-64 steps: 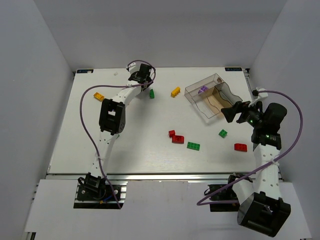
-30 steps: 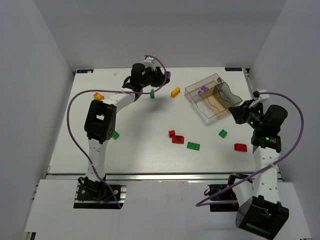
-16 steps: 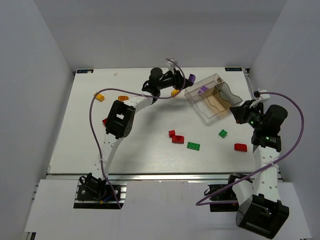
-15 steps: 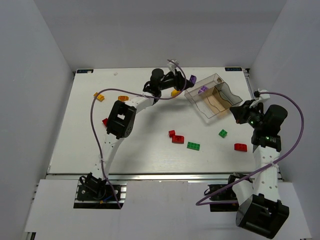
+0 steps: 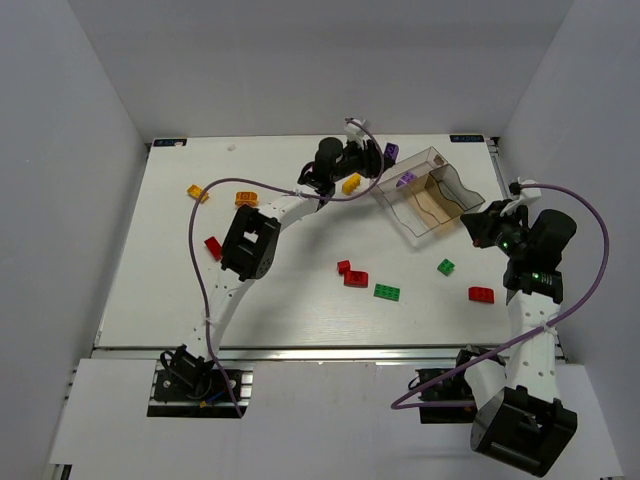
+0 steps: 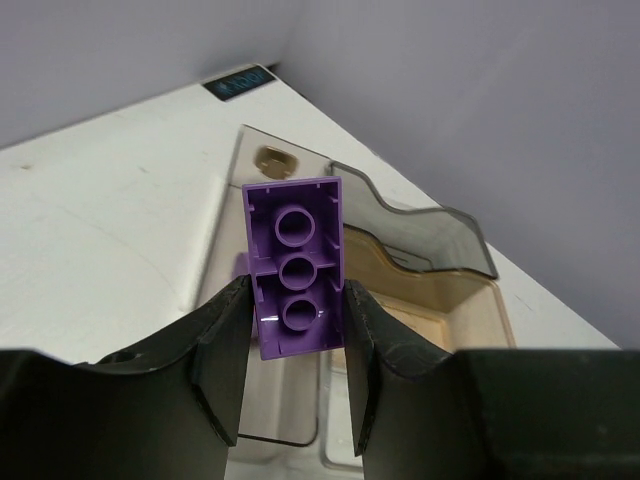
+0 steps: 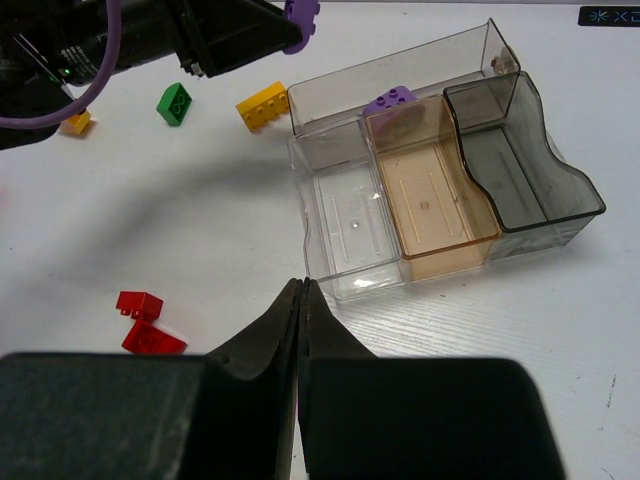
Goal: Sort the legos into containers by color
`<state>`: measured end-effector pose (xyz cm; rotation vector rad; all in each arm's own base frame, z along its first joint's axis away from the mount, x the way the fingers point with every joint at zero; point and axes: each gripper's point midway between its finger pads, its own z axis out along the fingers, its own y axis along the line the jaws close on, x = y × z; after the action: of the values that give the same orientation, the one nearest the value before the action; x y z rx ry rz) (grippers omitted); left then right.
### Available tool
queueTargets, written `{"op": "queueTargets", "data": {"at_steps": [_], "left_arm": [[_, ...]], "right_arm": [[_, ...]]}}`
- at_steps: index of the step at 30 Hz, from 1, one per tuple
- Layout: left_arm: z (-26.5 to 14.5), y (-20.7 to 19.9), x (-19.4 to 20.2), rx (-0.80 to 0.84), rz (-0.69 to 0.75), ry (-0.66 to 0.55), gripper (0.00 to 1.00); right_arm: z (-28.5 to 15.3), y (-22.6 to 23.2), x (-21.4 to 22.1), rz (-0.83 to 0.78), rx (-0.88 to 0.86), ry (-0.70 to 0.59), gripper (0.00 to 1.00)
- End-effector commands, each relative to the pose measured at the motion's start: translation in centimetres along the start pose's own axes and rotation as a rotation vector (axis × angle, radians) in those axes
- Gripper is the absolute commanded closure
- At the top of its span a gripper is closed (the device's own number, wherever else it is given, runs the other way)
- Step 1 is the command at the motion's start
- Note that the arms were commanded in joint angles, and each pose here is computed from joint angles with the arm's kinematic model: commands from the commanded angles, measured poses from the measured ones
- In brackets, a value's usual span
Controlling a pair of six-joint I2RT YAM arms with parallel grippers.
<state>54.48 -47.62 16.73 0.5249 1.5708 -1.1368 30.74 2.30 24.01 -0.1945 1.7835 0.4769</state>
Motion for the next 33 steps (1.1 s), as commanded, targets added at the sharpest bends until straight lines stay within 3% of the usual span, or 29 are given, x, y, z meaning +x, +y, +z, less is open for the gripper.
{"op": "queueTargets", "data": {"at_steps": [1,15,19,20,33], "left_arm": [[0.2,2.1,-1.7,-0.113,0.062,-0.032,1.00],[0.3,2.6,1.2,-0.089,0.046,0.027,0.93],[0.2,2.5,1.4,-0.086,0.042,0.036,0.72],[0.2,2.5,1.4,-0.086,0.042,0.037,0.58],[0.3,1.1,1.3,-0.048,0.045,0.049,0.41]], "right_arm": [[0.0,0.1,-0.6,-0.021,-0.012,-0.026,1.00],[-0.1,0.0,-0.5,-0.018,-0.014,-0.027,1.00],[-0.1,0.0,-0.6,-0.019,-0.016,-0.028,0.98],[-0.1,0.0,-0.6,-0.019,-0.016,-0.028,0.98],[-0.2,-0.1,-0.6,-0.019,-0.011,-0.028,0.95]]}}
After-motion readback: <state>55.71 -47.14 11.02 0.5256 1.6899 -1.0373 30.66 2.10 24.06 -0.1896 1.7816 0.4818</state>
